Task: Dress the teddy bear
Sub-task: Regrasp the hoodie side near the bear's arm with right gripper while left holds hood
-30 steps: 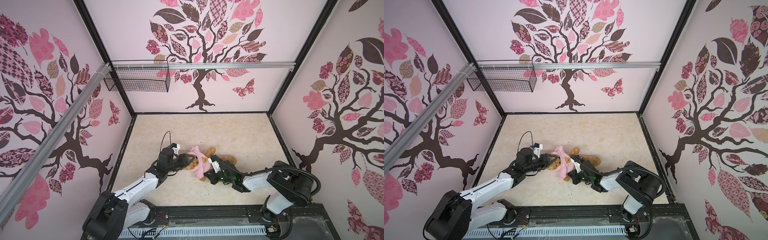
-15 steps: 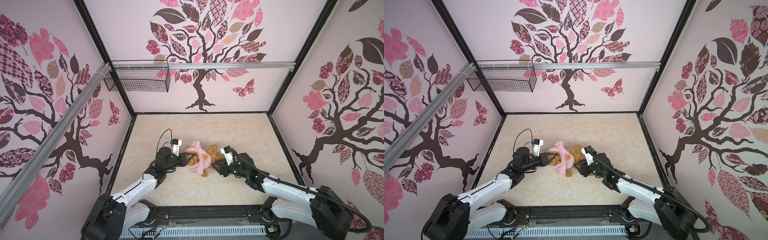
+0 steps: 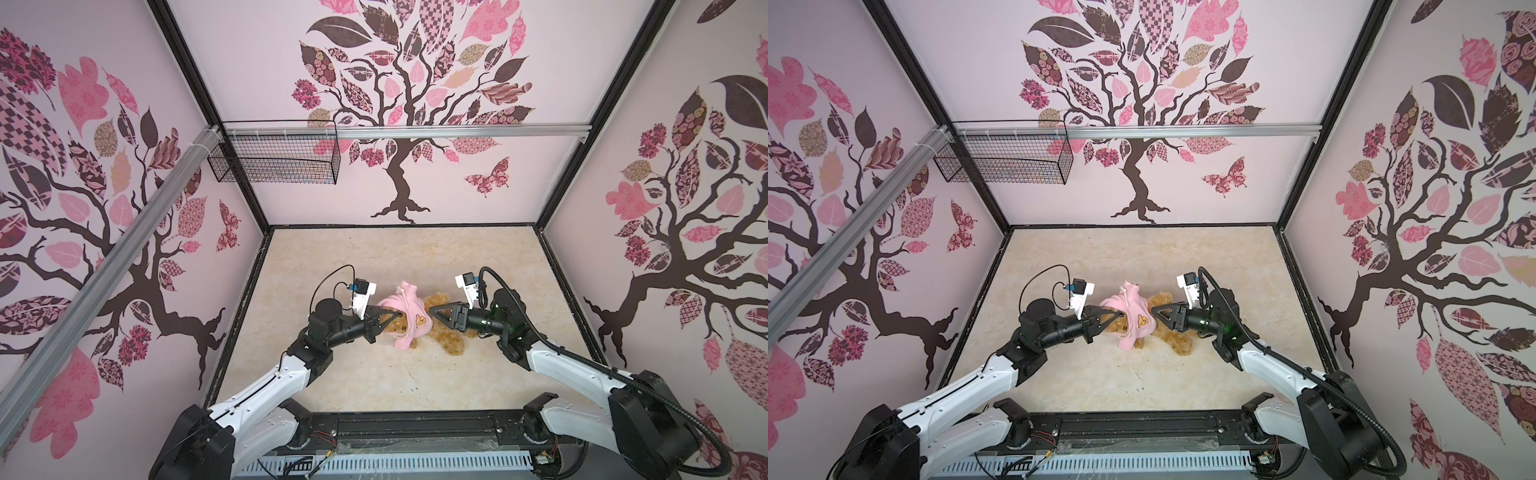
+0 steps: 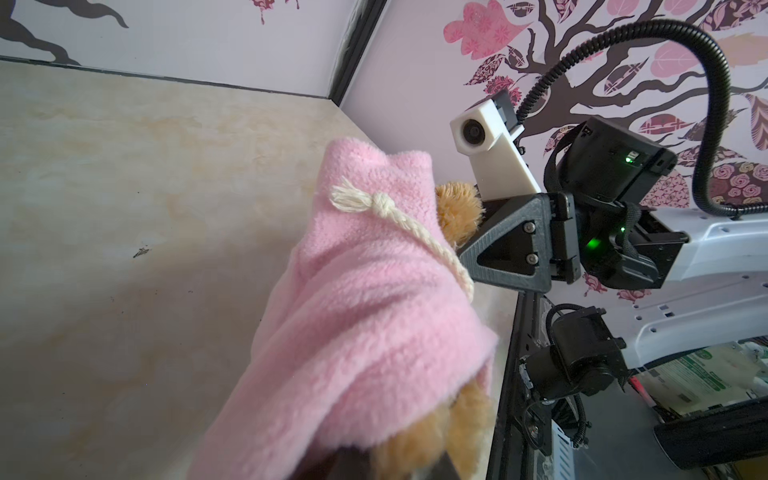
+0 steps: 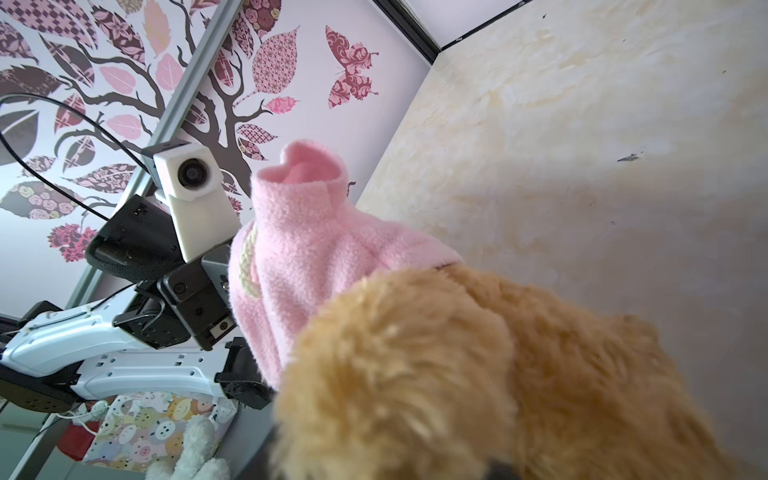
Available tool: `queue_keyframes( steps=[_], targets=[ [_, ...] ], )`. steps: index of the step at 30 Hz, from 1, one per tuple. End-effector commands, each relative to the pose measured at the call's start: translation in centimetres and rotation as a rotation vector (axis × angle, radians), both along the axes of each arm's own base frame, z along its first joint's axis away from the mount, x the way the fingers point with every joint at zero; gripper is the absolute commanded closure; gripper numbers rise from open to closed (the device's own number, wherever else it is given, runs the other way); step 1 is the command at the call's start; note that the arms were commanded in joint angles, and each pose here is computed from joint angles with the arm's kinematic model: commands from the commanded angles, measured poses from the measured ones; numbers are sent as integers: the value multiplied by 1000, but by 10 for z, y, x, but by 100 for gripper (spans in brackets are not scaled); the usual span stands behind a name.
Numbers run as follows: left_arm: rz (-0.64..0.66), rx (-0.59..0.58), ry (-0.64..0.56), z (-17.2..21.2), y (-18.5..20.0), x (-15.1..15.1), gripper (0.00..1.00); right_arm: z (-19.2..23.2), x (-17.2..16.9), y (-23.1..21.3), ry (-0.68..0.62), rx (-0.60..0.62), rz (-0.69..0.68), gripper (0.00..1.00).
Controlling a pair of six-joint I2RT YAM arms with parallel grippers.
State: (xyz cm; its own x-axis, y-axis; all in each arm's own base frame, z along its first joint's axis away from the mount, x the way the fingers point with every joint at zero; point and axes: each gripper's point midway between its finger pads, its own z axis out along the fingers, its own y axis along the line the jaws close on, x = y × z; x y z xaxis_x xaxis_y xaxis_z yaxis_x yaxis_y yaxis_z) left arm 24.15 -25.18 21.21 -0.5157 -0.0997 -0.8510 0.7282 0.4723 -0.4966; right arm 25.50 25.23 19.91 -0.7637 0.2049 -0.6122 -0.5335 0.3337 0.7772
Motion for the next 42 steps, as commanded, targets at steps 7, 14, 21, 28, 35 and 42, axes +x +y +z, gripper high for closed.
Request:
queue_keyframes(
  steps=[7,14,21,28,35,42],
  targets=[
    [15,-5,-61,12,-1,2,100,-9,-1,0,24,-12,-38,57],
    [17,17,-105,17,2,-1,100,-4,-7,-27,-60,-93,-168,53],
    [4,22,-116,19,0,-2,100,22,-34,7,-126,-73,-45,69],
    [-16,25,-124,20,-2,-7,100,19,-10,19,-118,-100,-69,73],
    [-39,22,-139,23,-4,-11,100,2,4,25,-64,-117,-92,74],
    [-69,14,-135,22,-8,-15,100,5,-3,41,-23,-24,0,70]
  ],
)
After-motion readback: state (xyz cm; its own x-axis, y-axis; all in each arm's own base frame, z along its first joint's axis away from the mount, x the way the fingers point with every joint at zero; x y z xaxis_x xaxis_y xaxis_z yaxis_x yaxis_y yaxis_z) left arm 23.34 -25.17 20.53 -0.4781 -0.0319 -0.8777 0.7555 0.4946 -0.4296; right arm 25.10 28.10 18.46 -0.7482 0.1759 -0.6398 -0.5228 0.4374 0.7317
